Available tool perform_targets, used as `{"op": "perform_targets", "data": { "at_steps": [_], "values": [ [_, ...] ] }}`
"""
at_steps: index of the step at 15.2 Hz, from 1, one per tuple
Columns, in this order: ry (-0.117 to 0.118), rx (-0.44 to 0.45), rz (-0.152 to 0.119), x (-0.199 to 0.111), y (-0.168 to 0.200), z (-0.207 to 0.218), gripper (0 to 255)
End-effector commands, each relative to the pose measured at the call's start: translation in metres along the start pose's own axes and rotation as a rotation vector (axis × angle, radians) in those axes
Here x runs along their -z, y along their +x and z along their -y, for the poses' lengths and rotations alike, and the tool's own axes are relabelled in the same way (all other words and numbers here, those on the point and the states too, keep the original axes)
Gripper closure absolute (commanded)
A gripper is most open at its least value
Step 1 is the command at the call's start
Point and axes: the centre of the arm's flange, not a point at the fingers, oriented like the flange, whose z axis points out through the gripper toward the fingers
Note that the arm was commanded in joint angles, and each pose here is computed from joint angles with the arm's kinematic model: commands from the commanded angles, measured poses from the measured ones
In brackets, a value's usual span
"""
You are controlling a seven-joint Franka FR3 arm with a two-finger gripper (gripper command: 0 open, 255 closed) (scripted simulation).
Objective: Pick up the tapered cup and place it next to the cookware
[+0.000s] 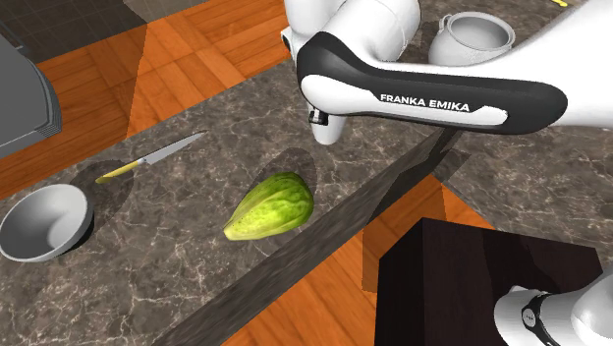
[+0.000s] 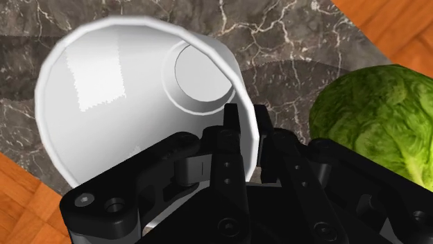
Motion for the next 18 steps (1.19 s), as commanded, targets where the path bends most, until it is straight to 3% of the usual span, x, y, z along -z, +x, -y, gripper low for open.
{"op": "perform_targets", "data": {
  "at_steps": [1,18],
  "values": [
    [0.0,0.0,0.0,0.011,-0.001,-0.001,255],
    [0.0,0.0,0.0,0.1,-0.006,-0.015,255]
  ]
}}
